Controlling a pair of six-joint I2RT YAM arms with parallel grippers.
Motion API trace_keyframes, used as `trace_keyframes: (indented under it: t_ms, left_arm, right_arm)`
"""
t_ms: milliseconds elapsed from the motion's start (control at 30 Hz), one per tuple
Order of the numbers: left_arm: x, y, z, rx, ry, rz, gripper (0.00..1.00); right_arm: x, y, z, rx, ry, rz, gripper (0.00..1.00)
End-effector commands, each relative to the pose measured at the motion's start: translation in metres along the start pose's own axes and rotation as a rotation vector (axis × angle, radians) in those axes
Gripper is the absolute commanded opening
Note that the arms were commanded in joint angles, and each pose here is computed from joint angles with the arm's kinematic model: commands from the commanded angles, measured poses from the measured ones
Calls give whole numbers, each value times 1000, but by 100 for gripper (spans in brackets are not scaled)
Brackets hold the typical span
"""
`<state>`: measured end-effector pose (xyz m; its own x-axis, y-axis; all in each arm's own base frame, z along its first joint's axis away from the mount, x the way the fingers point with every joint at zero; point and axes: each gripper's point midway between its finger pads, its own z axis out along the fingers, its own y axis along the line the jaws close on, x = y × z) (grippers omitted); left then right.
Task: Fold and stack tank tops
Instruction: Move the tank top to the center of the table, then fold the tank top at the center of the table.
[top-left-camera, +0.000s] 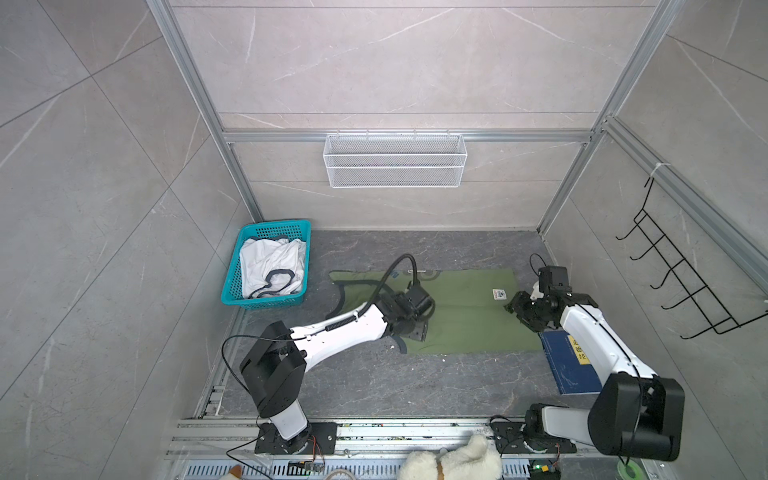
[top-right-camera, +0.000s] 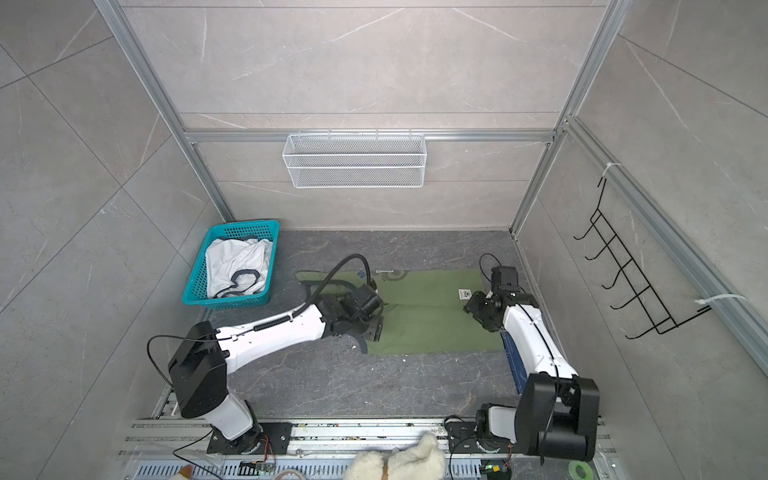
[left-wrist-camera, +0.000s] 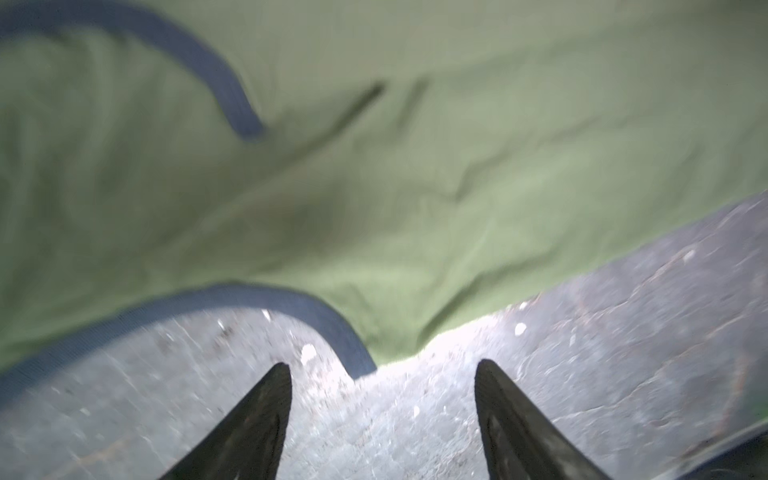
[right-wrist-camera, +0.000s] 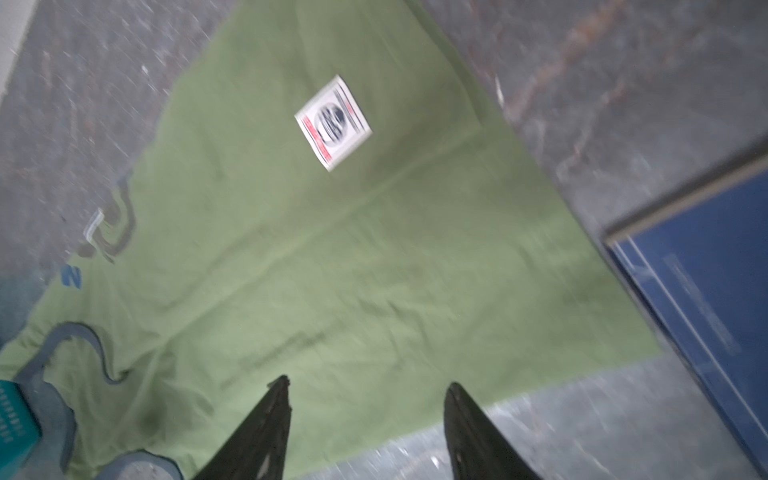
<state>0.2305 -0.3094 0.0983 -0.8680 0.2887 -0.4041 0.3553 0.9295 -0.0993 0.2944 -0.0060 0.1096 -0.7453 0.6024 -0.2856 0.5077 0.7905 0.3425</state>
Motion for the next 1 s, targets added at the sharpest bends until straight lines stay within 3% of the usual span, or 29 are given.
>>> trace_keyframes:
  t_ms: [0,467,733,967]
  left_arm:
    - [11,1,-5,-10,-38,-94,68]
    - [26,19,45,30,-35,-245,52]
    - [36,23,55,9,3,-226,44]
    - [43,21,61,26,21,-197,28]
  right_arm:
    - [22,-23,-6,74,22,-4,60]
    - [38,-63,-7,169,1,115,60]
    - [38,-91,-9,209,-5,236,59]
    - [35,-102,2,223,17,298,57]
